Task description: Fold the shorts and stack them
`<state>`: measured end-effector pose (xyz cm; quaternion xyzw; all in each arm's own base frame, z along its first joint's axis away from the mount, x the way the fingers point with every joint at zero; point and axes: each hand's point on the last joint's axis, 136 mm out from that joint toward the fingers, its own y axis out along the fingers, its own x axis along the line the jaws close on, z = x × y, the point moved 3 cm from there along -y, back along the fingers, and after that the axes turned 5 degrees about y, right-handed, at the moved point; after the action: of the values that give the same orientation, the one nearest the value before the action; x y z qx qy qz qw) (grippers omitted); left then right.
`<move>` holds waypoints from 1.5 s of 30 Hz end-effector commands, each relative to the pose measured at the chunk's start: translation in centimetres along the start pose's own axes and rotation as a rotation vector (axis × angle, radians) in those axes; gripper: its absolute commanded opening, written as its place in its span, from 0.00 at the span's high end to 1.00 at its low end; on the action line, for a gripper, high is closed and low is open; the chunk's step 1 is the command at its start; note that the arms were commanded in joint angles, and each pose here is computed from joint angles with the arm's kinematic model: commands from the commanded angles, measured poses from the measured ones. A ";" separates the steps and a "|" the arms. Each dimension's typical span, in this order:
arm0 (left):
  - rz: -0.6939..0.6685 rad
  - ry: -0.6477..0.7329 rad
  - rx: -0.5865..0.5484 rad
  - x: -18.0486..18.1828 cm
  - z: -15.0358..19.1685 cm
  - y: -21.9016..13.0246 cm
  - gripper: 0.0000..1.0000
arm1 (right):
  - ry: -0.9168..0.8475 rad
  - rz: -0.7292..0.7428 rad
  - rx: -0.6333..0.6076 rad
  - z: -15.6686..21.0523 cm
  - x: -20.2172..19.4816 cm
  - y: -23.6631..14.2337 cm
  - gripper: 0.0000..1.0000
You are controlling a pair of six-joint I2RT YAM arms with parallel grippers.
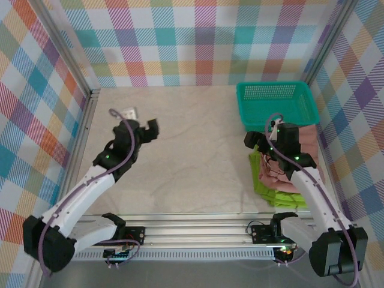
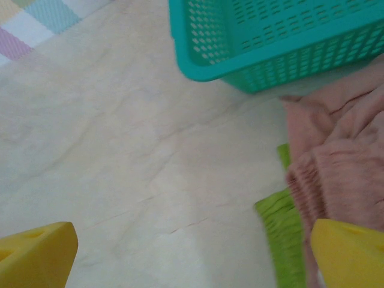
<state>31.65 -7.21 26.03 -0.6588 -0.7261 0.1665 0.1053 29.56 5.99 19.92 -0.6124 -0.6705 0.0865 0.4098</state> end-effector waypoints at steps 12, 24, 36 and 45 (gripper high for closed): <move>-0.276 0.032 -0.078 9.2 9.5 6.4 0.00 | -0.381 -0.006 -0.257 1.4 -3.2 8.1 0.01; -0.124 0.108 -0.027 7.9 12.7 10.8 0.00 | -0.256 -0.119 -0.189 0.4 -4.9 8.8 0.01; -0.118 0.114 -0.006 7.7 12.7 11.3 0.00 | -0.286 -0.074 -0.384 -0.9 -7.2 7.1 0.01; -0.115 0.114 -0.001 7.7 12.8 11.4 0.00 | -0.316 -0.076 -0.315 0.0 -7.3 10.1 0.01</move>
<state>35.66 -0.26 8.26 -0.6221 -0.7520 0.1346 0.1711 35.46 1.26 9.00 -0.6279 -0.7408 0.0680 0.2287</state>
